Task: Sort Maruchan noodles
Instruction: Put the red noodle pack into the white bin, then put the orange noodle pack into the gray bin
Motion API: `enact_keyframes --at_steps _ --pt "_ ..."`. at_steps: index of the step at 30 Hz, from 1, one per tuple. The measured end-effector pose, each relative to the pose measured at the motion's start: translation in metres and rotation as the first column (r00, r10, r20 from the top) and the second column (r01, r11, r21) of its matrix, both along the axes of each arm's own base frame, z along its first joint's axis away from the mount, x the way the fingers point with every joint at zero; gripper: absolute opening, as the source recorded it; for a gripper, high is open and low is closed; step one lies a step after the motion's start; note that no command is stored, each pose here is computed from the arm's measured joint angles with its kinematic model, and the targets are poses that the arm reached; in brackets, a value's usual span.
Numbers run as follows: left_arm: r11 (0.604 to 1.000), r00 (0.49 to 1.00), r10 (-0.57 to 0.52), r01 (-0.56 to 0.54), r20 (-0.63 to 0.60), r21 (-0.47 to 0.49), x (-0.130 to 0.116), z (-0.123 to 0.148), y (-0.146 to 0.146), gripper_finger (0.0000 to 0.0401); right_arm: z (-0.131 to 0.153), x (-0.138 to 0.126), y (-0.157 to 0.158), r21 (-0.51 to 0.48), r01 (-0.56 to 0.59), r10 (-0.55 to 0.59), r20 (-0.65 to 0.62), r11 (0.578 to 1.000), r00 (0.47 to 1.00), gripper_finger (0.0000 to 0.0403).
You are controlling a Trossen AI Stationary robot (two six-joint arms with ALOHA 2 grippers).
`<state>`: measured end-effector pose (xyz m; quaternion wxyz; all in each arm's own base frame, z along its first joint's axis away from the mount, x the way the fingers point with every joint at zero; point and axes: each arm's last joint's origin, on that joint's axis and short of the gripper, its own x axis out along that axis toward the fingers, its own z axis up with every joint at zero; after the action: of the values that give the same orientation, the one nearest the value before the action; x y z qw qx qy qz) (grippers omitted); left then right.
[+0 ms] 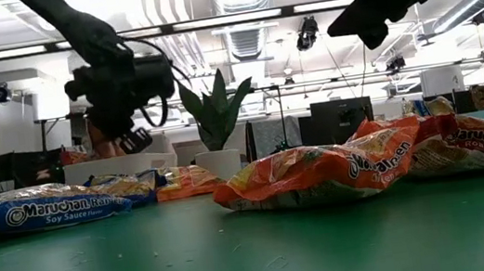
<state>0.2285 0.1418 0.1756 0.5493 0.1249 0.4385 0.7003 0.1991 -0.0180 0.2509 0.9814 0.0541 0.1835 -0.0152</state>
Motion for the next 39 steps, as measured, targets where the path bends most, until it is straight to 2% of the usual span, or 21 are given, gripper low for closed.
enact_keyframes --at_steps 9,14,22,28,33,36,39 --pt "0.998 0.999 0.01 -0.012 -0.03 -0.067 0.007 -0.031 0.003 0.0025 0.0 0.0 0.0 0.002 0.001 -0.001 -0.001 1.0 1.0 0.0009" --pt "0.993 1.0 0.006 -0.008 -0.023 -0.115 0.008 -0.036 0.003 0.0045 0.0 0.0 0.0 0.001 0.0 0.0 -0.001 1.0 1.0 0.0009" --pt "0.992 0.999 -0.005 0.0 -0.04 -0.126 0.008 -0.031 0.003 0.0088 0.0 0.0 0.0 0.003 0.001 -0.001 -0.001 1.0 1.0 0.0009" --pt "0.989 0.996 -0.016 0.003 -0.085 -0.145 0.012 -0.014 0.001 0.0113 0.0 0.0 0.0 0.003 0.001 -0.001 -0.001 1.0 1.0 0.0009" --pt "0.988 0.993 -0.058 0.042 -0.107 -0.149 0.015 0.013 -0.011 0.0121 0.0 0.0 0.0 0.004 0.001 -0.001 -0.001 1.0 1.0 0.0009" --pt "0.987 0.992 -0.104 0.093 -0.074 -0.135 0.013 0.032 -0.025 0.0121 0.0 0.0 0.0 0.015 0.006 -0.006 -0.001 1.0 1.0 0.0009" --pt "0.977 0.985 -0.172 0.171 0.008 -0.124 0.009 0.053 -0.045 0.0121 0.0 0.0 0.0 0.018 0.007 -0.007 -0.001 1.0 1.0 0.0009"
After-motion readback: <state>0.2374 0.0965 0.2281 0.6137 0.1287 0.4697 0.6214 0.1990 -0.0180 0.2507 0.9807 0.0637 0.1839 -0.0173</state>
